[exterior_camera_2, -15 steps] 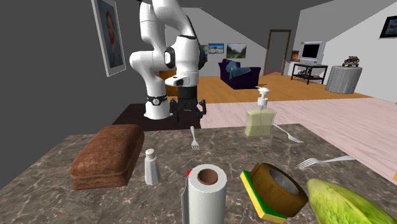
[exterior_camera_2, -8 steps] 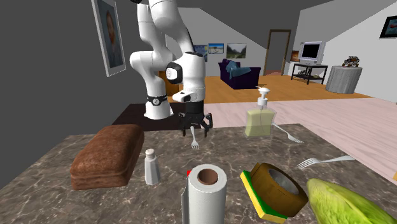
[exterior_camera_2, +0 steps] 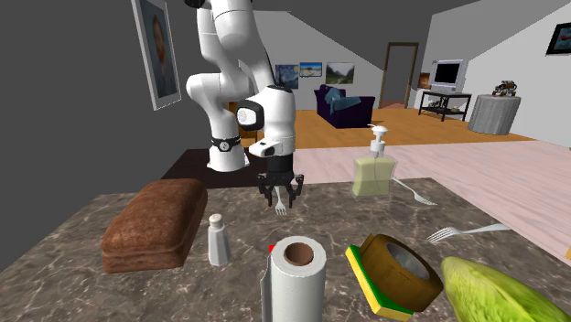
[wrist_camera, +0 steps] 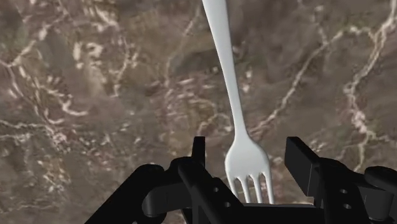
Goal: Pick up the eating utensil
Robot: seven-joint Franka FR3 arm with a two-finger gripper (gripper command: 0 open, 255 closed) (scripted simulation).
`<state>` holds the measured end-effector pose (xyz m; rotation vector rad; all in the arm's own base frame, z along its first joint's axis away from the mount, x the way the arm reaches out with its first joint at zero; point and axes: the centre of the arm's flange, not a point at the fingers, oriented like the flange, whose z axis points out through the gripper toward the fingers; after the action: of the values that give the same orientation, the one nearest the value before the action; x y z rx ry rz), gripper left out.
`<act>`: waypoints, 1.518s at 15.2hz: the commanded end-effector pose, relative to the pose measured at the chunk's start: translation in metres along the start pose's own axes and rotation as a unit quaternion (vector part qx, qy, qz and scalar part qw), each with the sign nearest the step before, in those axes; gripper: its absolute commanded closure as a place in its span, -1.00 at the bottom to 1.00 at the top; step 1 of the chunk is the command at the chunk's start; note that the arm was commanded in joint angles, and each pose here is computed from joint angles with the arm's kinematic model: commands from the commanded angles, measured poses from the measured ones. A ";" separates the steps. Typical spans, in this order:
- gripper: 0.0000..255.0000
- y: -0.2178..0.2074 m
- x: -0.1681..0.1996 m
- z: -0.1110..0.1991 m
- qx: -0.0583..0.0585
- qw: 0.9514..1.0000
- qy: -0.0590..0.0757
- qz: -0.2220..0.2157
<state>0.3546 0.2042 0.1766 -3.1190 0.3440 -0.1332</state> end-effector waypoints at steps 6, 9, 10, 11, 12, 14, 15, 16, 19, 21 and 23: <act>1.00 0.000 0.000 0.001 0.001 1.000 -0.001 0.000; 1.00 0.000 0.000 -0.004 0.001 1.000 -0.001 0.000; 1.00 0.000 0.000 -0.009 0.001 1.000 -0.001 0.000; 1.00 0.000 0.001 -0.014 0.001 1.000 -0.001 0.000; 1.00 0.000 0.001 -0.020 0.001 1.000 -0.001 0.000; 1.00 0.000 0.002 -0.030 0.001 1.000 -0.001 0.000; 1.00 0.000 0.003 -0.035 0.001 1.000 -0.001 0.000; 1.00 -0.001 0.003 -0.041 0.001 1.000 -0.001 0.000; 1.00 -0.001 0.004 -0.056 0.001 1.000 -0.001 0.000; 1.00 -0.001 0.005 -0.067 0.001 1.000 -0.001 0.000; 1.00 -0.001 0.006 -0.077 0.001 1.000 -0.001 0.000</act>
<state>0.3539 0.2046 0.2497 -3.1185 0.3427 -0.1316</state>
